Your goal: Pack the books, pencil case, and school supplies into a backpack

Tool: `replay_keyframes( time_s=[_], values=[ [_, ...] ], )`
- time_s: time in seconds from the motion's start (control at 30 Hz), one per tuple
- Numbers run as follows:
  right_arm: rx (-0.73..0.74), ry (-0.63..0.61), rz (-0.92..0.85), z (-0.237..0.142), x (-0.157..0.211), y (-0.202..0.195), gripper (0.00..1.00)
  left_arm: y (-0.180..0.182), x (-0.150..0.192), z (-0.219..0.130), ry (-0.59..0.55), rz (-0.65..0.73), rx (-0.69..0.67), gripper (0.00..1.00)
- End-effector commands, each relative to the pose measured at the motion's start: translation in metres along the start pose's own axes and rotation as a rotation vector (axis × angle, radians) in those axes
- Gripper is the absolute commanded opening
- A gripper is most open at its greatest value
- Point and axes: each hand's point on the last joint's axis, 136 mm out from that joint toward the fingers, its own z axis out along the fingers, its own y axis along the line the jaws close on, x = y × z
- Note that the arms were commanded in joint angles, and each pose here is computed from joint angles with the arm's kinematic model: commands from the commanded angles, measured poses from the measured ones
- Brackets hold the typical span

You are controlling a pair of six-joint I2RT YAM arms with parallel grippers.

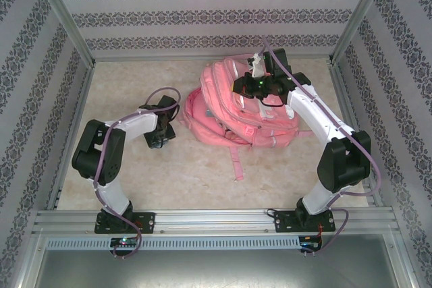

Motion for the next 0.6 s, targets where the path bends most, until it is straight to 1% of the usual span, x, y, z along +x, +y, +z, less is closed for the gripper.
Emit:
replay_keyframes(
  time_s=[0.0,0.07,0.1,0.13,0.17,0.2,0.23,0.3,0.37,0.43,0.57],
  values=[
    [-0.076,-0.014,-0.071,-0.004,-0.006,0.028,0.0,0.018,0.001,-0.01,-0.008,-0.006,-0.043,0.53],
    [-0.076,-0.016,-0.074,-0.005,-0.006,0.029,0.0,0.016,-0.001,-0.016,-0.014,-0.011,-0.027,0.49],
    [-0.077,-0.017,-0.076,-0.006,-0.006,0.03,0.0,0.015,-0.001,-0.019,-0.016,-0.012,-0.018,0.39],
    [-0.076,-0.02,-0.078,-0.006,-0.007,0.03,0.0,0.014,-0.001,-0.022,-0.019,-0.014,-0.008,0.32],
    [-0.075,-0.023,-0.078,-0.007,-0.008,0.03,0.0,0.013,-0.002,-0.024,-0.021,-0.016,0.001,0.31],
    [-0.076,-0.026,-0.079,-0.008,-0.009,0.031,0.0,0.011,-0.002,-0.027,-0.024,-0.015,0.015,0.35],
    [-0.076,-0.029,-0.079,-0.009,-0.011,0.031,0.0,0.01,-0.003,-0.03,-0.027,-0.017,0.023,0.41],
    [-0.076,-0.03,-0.079,-0.01,-0.012,0.032,0.0,0.006,-0.003,-0.034,-0.027,-0.016,0.04,0.39],
    [-0.077,-0.032,-0.079,-0.011,-0.013,0.033,0.0,-0.001,-0.003,-0.04,-0.028,-0.013,0.07,0.4],
    [-0.078,-0.035,-0.078,-0.012,-0.014,0.033,0.0,-0.011,-0.004,-0.049,-0.025,-0.013,0.116,0.42],
    [-0.092,-0.062,-0.063,-0.022,-0.024,0.033,0.0,-0.038,-0.007,-0.074,-0.04,-0.007,0.23,0.42]
  ],
)
